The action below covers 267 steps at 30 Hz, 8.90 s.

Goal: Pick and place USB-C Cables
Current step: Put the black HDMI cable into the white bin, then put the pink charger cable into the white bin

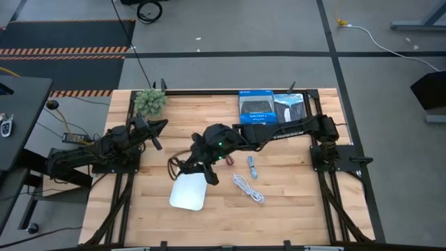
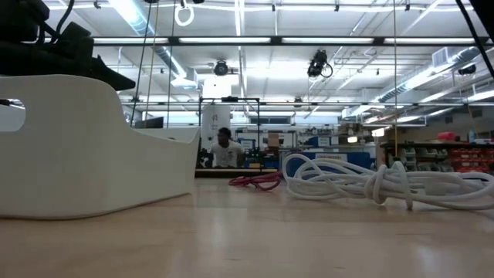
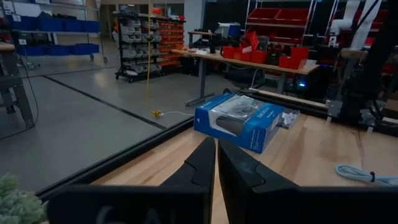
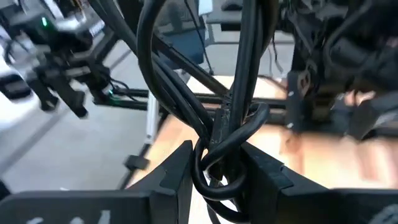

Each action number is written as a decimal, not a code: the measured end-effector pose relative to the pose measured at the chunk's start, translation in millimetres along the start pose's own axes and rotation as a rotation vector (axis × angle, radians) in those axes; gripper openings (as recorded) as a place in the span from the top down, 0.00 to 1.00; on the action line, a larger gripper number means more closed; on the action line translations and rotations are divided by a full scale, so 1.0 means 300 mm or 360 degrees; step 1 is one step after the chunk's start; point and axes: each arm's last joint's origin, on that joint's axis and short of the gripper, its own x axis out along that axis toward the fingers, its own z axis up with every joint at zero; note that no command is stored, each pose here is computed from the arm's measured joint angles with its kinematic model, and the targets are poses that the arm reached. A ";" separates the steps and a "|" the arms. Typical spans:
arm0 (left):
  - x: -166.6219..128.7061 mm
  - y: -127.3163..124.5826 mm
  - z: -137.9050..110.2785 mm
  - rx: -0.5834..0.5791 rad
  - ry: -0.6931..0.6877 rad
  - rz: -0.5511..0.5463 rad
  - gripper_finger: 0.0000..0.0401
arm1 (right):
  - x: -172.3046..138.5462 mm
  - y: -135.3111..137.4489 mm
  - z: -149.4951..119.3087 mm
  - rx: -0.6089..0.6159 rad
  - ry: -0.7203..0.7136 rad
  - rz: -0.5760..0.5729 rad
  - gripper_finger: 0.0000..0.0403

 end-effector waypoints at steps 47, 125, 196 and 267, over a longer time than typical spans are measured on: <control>0.000 0.000 0.000 -0.0001 -0.0002 0.0000 0.94 | 0.111 0.068 -0.327 -0.0660 0.0393 -0.0092 0.72; 0.002 -0.001 0.001 -0.0002 -0.0006 0.0001 0.94 | 0.359 -0.002 -0.488 -0.1227 0.0988 -0.0085 0.68; 0.002 -0.001 0.001 -0.0003 -0.0007 0.0000 0.94 | 0.006 -0.230 -0.220 -0.0038 0.0864 -0.0736 0.50; 0.002 -0.001 0.002 -0.0003 -0.0007 0.0001 0.94 | -0.125 -0.342 -0.523 0.0377 0.0955 -0.0679 0.99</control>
